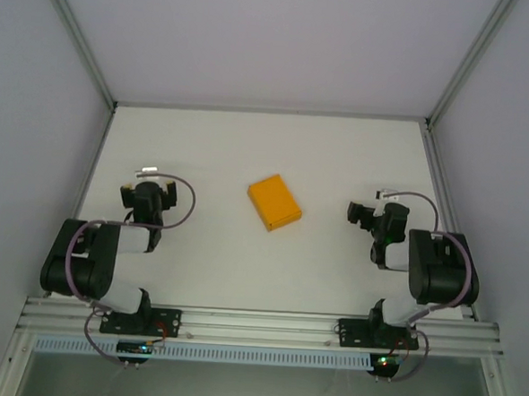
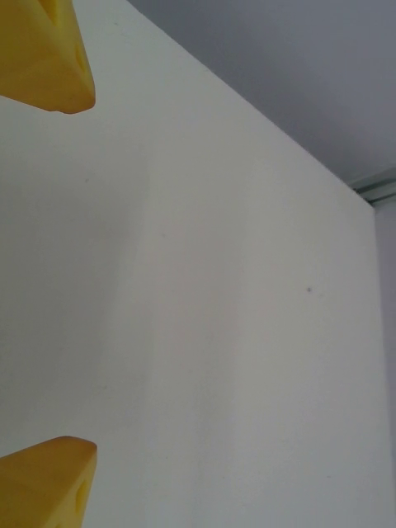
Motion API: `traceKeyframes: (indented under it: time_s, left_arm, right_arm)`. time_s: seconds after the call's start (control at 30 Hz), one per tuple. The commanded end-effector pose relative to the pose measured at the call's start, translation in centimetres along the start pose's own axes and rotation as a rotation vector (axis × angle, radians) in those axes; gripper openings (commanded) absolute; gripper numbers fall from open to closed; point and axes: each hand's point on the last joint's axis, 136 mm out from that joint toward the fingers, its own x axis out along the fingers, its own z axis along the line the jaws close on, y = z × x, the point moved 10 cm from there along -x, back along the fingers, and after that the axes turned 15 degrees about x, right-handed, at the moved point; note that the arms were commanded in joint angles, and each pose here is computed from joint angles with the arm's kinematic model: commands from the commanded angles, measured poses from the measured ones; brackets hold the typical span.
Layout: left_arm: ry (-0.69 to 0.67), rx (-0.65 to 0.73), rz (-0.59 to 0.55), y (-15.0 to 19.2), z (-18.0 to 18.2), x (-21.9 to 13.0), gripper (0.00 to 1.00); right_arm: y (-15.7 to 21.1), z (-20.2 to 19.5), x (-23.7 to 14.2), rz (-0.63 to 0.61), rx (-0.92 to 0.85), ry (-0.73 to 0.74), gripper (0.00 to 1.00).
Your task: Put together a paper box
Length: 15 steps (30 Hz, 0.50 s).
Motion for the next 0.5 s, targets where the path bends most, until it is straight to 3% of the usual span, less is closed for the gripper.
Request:
traceKeyframes:
  time_s: [0.0,0.07,0.17,0.23,0.47]
  left_arm:
    - [0.078,-0.075,-0.100,-1.6,1.1,1.0,0.99]
    - [0.156,-0.082,-0.083,-1.4,1.2,1.4,0.99]
    - [0.153,-0.085,-0.160,-0.4,1.1,1.1,1.00]
    - [0.164,-0.086,-0.116,-0.5,1.1,1.2,1.00]
    - [0.161,-0.077,-0.131,-0.6,1.0,1.2,1.00]
  right_arm:
    - [-3.2,1.0,0.4,-0.104,-0.061,-0.080,1.00]
    - [-2.9,1.9,0.8,-0.092,-0.055,-0.076,1.00]
    - [-3.0,1.9,0.8,-0.104,-0.080,-0.046,0.99]
    - [-3.0,1.9,0.8,-0.100,-0.072,-0.046,0.99]
    - [-3.0,1.9,0.8,-0.103,-0.069,-0.038,0.99]
